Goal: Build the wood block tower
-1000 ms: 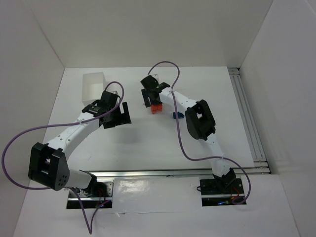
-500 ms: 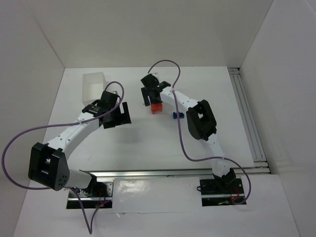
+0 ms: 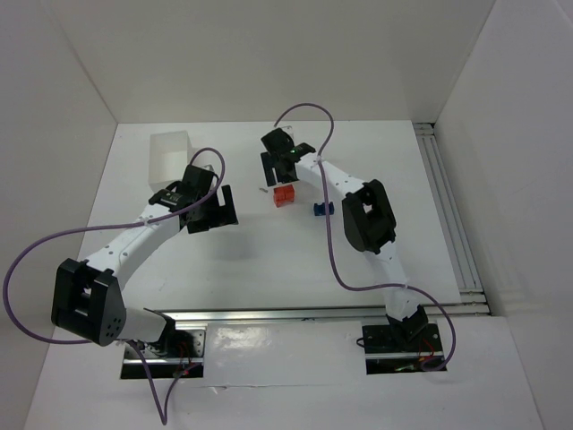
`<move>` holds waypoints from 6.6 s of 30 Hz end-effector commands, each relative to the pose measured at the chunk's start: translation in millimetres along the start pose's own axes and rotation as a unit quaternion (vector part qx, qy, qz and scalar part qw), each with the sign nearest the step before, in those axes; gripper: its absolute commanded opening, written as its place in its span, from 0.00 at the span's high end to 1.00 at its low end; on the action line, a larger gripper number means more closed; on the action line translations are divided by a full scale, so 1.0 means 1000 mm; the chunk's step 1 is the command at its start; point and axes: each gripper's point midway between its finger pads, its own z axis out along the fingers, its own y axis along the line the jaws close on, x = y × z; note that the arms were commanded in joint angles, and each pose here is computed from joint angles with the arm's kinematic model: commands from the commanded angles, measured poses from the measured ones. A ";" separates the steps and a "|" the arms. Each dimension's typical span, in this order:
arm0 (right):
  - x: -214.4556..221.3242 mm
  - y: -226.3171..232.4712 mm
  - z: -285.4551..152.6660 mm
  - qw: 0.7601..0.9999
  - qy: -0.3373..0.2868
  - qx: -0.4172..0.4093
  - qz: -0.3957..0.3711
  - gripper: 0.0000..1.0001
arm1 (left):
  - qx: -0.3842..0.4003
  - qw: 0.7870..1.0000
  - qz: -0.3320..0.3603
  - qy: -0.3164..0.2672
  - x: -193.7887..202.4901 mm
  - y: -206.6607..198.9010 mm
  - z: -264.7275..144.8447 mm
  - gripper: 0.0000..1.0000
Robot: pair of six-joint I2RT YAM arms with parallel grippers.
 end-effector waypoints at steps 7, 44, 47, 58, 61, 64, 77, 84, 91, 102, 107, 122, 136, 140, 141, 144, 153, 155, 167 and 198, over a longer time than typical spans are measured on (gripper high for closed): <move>-0.023 -0.003 -0.017 0.999 -0.031 -0.005 0.022 0.01 | -0.001 1.000 0.000 -0.004 -0.003 -0.001 0.000 0.01; -0.092 0.000 -0.045 0.994 -0.100 -0.027 0.038 0.00 | 0.001 1.000 0.004 -0.003 0.001 -0.003 -0.001 0.01; -0.107 -0.001 -0.059 0.991 -0.122 -0.033 0.046 0.00 | 0.001 1.000 0.004 -0.003 0.001 -0.003 -0.001 0.01; -0.022 -0.079 -0.127 0.987 -0.125 -0.020 0.099 0.00 | 0.006 1.000 -0.001 -0.020 -0.005 -0.005 -0.015 0.01; 0.025 -0.086 -0.130 0.991 -0.093 -0.035 0.090 0.00 | 0.013 1.000 0.008 -0.027 -0.008 -0.009 -0.019 0.01; 0.056 -0.089 -0.119 0.993 -0.064 -0.050 0.081 0.00 | 0.020 0.999 0.008 -0.028 -0.010 -0.012 -0.021 0.01; 0.079 -0.101 -0.057 0.998 -0.011 -0.018 0.067 0.00 | 0.011 1.000 0.007 -0.010 -0.001 -0.011 -0.011 0.01; 0.081 -0.107 -0.035 0.998 0.003 -0.013 0.059 0.00 | 0.004 1.000 0.008 -0.007 -0.001 -0.009 -0.005 0.01; 0.076 -0.102 -0.027 0.998 0.002 -0.018 0.065 0.00 | 0.004 1.000 0.008 -0.007 -0.001 -0.010 -0.002 0.01; 0.075 -0.103 -0.023 0.993 0.008 0.004 0.122 0.10 | 0.001 1.000 0.008 -0.003 0.002 -0.008 -0.001 0.01; 0.077 -0.102 -0.018 0.993 0.013 0.005 0.120 0.13 | 0.000 1.000 0.008 -0.009 0.000 -0.007 -0.003 0.01; 0.042 -0.106 -0.044 0.992 -0.033 0.004 0.118 0.50 | -0.003 1.000 0.008 -0.005 0.003 -0.005 -0.001 0.01; 0.085 -0.105 -0.032 0.996 0.026 0.006 0.088 0.49 | -0.003 1.000 0.008 -0.005 0.003 -0.005 -0.001 0.01; 0.095 -0.100 -0.027 0.995 0.035 -0.004 0.092 0.49 | -0.004 1.000 0.008 -0.012 0.001 -0.004 -0.003 0.01; 0.095 -0.100 -0.027 0.995 0.035 -0.004 0.092 0.49 | -0.004 1.000 0.008 -0.012 0.001 -0.004 -0.003 0.01; 0.095 -0.101 -0.028 0.995 0.032 -0.005 0.092 0.49 | -0.004 1.000 0.008 -0.012 0.001 -0.004 -0.003 0.01; 0.115 -0.098 -0.012 0.995 0.062 -0.003 0.080 0.38 | -0.004 1.000 0.008 -0.012 0.001 -0.004 -0.003 0.01; 0.116 -0.098 -0.011 0.995 0.066 -0.002 0.074 0.33 | -0.004 1.000 0.008 -0.012 0.001 -0.004 -0.003 0.01; 0.039 -0.079 -0.088 0.995 -0.043 -0.040 0.083 0.01 | -0.006 1.000 0.008 -0.008 0.002 -0.003 -0.004 0.01; 0.043 0.036 -0.055 0.983 -0.032 -0.149 0.106 0.98 | -0.014 1.000 0.012 -0.013 -0.001 -0.001 -0.005 0.01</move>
